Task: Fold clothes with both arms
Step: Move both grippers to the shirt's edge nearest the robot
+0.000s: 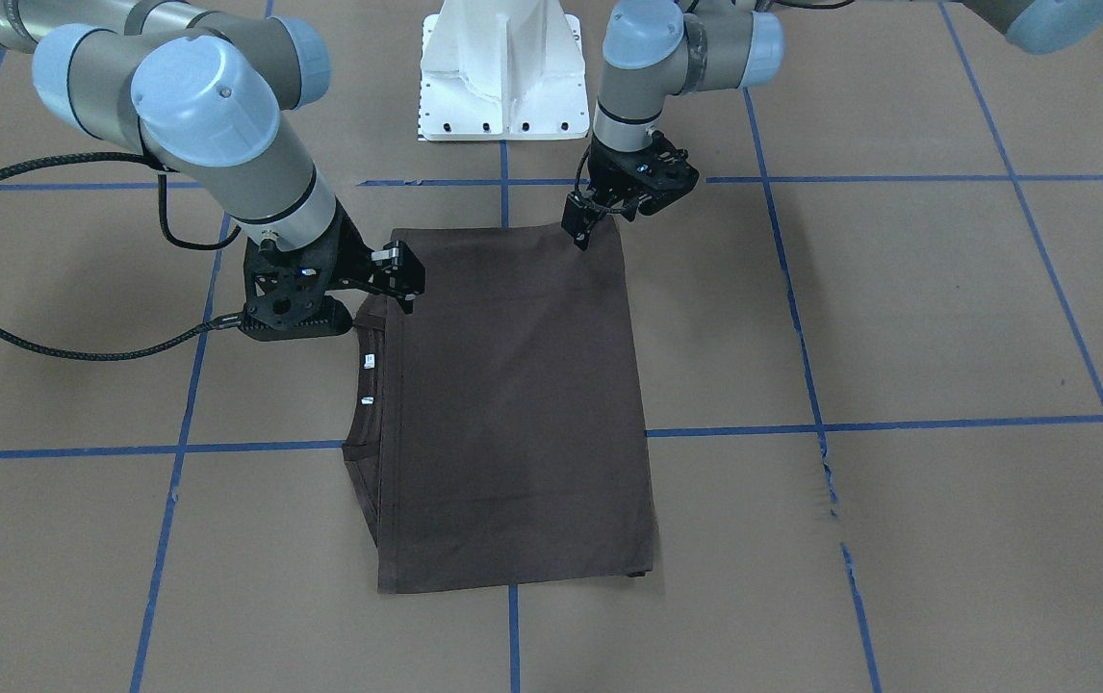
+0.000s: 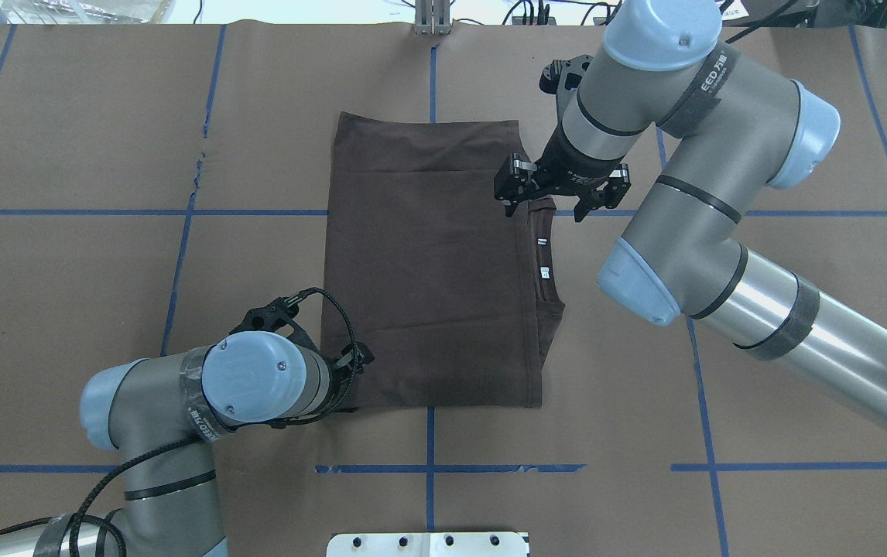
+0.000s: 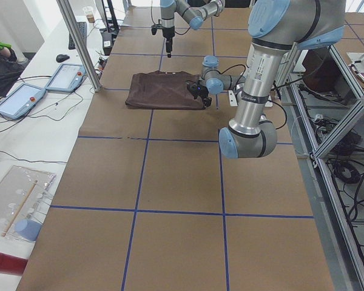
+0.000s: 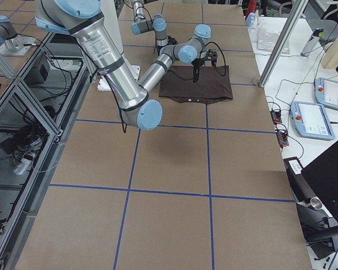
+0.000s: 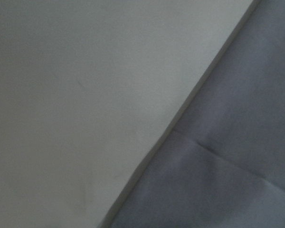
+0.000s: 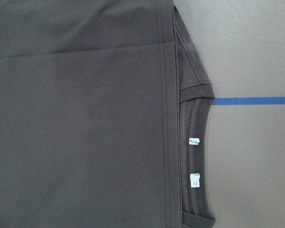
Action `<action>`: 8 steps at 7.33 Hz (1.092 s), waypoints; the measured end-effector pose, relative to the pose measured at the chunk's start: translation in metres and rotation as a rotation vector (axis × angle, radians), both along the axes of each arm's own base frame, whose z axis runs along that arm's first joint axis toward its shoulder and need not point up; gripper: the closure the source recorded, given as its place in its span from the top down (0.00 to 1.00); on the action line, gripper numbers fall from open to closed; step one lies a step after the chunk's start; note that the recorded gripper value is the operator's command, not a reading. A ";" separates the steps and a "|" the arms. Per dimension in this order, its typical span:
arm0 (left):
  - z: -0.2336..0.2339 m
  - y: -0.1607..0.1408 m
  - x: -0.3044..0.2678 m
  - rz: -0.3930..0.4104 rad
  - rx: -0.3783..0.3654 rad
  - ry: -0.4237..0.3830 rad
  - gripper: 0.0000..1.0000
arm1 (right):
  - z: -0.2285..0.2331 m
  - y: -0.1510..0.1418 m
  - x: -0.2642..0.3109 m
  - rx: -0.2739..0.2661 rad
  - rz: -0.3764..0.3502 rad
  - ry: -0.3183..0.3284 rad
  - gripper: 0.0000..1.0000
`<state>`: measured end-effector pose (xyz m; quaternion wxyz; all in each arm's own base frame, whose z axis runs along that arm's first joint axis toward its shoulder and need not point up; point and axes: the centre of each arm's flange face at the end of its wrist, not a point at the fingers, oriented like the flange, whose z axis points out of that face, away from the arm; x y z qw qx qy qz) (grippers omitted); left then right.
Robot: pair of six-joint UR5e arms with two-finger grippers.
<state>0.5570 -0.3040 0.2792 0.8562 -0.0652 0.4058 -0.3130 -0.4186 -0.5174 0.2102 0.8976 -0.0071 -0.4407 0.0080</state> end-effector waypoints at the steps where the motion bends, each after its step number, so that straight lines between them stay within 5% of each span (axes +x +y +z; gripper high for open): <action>1: 0.002 0.001 0.001 0.002 -0.002 -0.004 0.90 | 0.000 0.000 0.000 0.000 0.000 0.000 1.00; 8: 0.005 0.007 0.009 0.017 -0.002 -0.012 0.52 | 0.003 -0.001 0.000 -0.002 0.000 0.005 1.00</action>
